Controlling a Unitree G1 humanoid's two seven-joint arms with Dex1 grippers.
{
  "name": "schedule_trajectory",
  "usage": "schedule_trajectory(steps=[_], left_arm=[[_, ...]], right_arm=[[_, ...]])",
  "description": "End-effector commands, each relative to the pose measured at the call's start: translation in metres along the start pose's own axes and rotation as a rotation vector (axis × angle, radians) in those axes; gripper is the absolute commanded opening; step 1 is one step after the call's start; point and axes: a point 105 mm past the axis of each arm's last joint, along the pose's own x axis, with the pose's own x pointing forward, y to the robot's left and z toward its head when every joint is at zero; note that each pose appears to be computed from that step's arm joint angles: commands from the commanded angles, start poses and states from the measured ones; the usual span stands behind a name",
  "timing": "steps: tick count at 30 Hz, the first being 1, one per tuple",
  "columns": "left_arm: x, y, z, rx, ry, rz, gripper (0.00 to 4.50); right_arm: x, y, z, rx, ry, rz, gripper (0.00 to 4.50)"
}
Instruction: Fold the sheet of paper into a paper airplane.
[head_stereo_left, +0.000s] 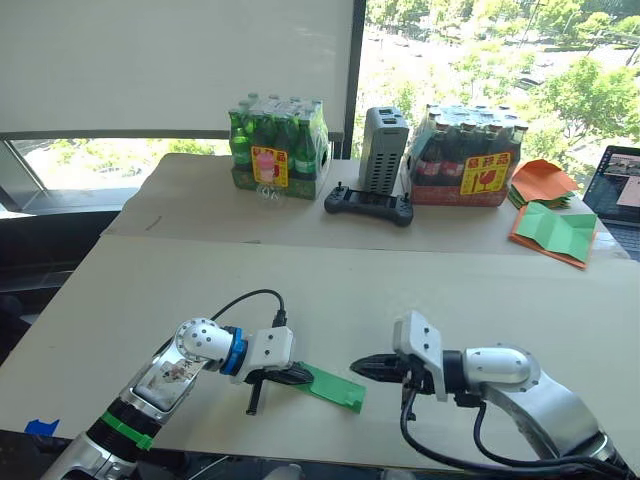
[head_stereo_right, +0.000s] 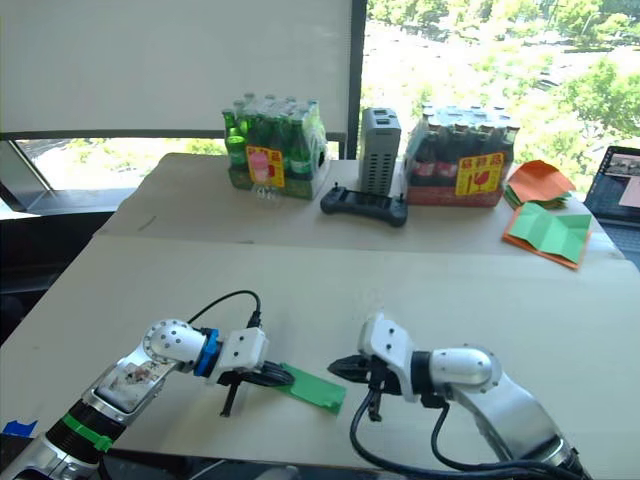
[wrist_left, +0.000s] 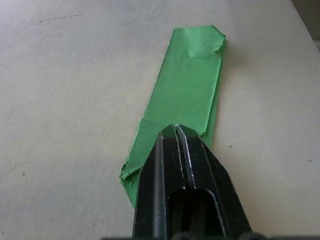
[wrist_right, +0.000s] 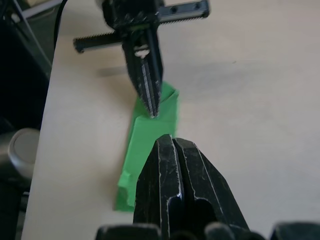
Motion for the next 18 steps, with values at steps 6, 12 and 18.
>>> schedule_trajectory(steps=[6, 12, 18], left_arm=[[0.0, 0.0, -0.004, -0.011, 0.029, 0.0, 0.0], [-0.002, 0.004, 0.006, 0.003, 0.005, 0.006, 0.0], [0.001, 0.012, 0.02, 0.01, -0.045, 0.009, 0.0]], right_arm=[[0.011, 0.005, -0.036, -0.008, 0.159, -0.022, 0.04], [0.005, 0.014, -0.056, 0.104, 0.243, 0.011, 0.04], [0.002, 0.019, -0.06, 0.147, 0.268, 0.029, 0.04]])
